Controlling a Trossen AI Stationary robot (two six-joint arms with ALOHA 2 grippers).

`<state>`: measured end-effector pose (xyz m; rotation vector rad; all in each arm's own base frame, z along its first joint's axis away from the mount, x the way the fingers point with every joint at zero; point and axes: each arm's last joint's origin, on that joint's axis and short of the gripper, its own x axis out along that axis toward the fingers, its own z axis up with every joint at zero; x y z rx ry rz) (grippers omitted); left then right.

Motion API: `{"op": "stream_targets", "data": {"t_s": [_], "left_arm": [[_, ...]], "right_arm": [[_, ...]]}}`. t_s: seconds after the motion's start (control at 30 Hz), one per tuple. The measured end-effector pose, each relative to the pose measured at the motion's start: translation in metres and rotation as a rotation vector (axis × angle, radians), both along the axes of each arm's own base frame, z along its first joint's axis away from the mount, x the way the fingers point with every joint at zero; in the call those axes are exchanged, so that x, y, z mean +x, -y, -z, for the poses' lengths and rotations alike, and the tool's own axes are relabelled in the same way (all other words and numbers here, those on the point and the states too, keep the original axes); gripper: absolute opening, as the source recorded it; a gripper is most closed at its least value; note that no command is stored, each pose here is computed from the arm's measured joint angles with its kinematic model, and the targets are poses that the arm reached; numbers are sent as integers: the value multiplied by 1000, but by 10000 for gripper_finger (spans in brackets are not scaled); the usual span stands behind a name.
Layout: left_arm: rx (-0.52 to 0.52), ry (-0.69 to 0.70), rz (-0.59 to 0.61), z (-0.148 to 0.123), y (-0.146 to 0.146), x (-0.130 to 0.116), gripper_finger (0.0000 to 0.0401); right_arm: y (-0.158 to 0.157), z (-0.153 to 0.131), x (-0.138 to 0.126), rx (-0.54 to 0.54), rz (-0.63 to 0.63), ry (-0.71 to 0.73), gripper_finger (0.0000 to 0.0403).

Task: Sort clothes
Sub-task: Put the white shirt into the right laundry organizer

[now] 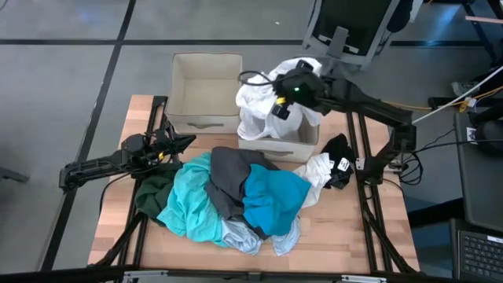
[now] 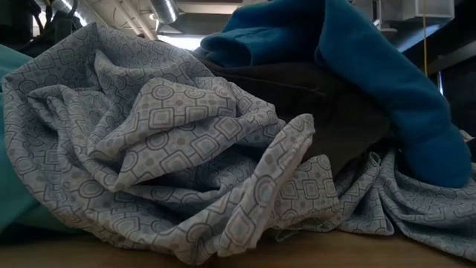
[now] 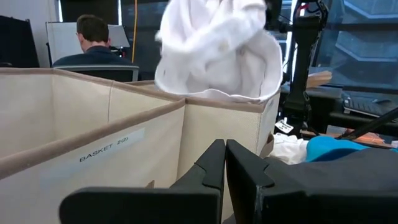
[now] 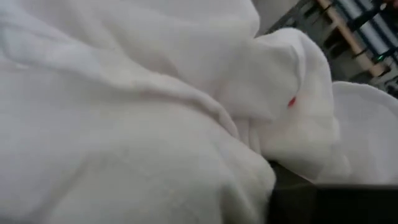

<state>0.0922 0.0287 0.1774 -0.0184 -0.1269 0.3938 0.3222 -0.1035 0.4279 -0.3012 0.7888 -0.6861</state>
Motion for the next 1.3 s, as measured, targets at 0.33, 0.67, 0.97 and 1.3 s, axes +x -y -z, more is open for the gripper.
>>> {"op": "stream_targets", "data": {"t_s": [0.33,0.67,0.97,1.3], "left_arm": [[-12,4,2,0,0,0,6],[-10,3,1,0,0,0,6],[-6,2,1,0,0,0,6],[-9,3,1,0,0,0,6]], "right_arm": [[32,72,3,229,45,-113,42],[42,130,6,340,-5,-105,42],[45,154,10,312,14,-36,84],[45,172,12,325,25,60,150]]}}
